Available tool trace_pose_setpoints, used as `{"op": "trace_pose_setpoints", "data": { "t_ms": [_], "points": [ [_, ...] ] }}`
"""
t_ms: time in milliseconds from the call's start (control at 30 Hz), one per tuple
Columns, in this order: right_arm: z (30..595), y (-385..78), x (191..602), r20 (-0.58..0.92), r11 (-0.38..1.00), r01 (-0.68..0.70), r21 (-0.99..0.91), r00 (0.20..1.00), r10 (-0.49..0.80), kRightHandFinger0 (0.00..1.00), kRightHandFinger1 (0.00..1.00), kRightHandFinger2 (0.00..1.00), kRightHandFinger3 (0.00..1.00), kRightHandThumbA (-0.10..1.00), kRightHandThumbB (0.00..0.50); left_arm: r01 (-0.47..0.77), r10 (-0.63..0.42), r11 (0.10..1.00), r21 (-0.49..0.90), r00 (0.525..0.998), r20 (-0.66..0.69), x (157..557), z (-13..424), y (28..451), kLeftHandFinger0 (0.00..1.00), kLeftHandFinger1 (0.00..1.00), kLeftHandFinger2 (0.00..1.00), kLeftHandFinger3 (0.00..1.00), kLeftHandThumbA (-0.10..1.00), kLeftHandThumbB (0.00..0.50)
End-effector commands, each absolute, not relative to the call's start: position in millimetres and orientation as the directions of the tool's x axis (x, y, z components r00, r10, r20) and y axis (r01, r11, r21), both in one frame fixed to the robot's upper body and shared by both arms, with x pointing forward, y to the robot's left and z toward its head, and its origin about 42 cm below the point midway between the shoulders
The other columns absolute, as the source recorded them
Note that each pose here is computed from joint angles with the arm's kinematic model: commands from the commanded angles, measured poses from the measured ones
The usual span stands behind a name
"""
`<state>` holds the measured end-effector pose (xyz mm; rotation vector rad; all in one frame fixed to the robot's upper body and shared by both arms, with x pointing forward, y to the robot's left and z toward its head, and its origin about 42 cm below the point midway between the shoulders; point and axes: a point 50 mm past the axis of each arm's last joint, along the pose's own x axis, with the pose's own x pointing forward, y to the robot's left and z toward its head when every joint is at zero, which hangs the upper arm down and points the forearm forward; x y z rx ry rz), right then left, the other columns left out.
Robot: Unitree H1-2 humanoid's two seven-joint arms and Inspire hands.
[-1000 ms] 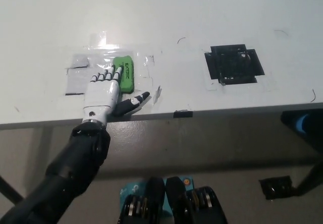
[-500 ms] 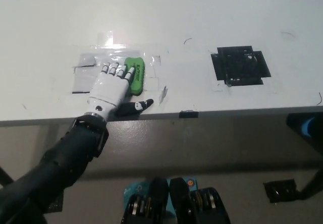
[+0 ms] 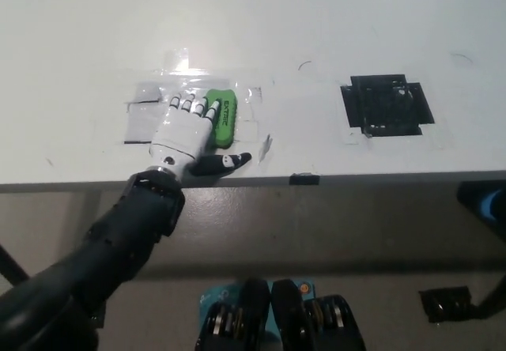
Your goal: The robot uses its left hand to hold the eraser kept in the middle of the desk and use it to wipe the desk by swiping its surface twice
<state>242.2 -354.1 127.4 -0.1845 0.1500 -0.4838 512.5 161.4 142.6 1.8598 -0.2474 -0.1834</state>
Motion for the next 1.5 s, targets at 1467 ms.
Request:
{"op": "trace_pose_setpoints", "data": {
  "t_ms": [1467],
  "points": [
    [183.5, -328.3, 297.4, 0.079, 0.853, 0.451, -0.264, 0.891, -0.447, 1.00, 1.00, 1.00, 1.00, 1.00, 0.053, 0.431, -0.332, -0.293, 0.853, 0.791, -0.514, 422.2, 60.7, -13.4, 1.00, 1.00, 1.00, 1.00, 1.00, 0.500]
  ]
}}
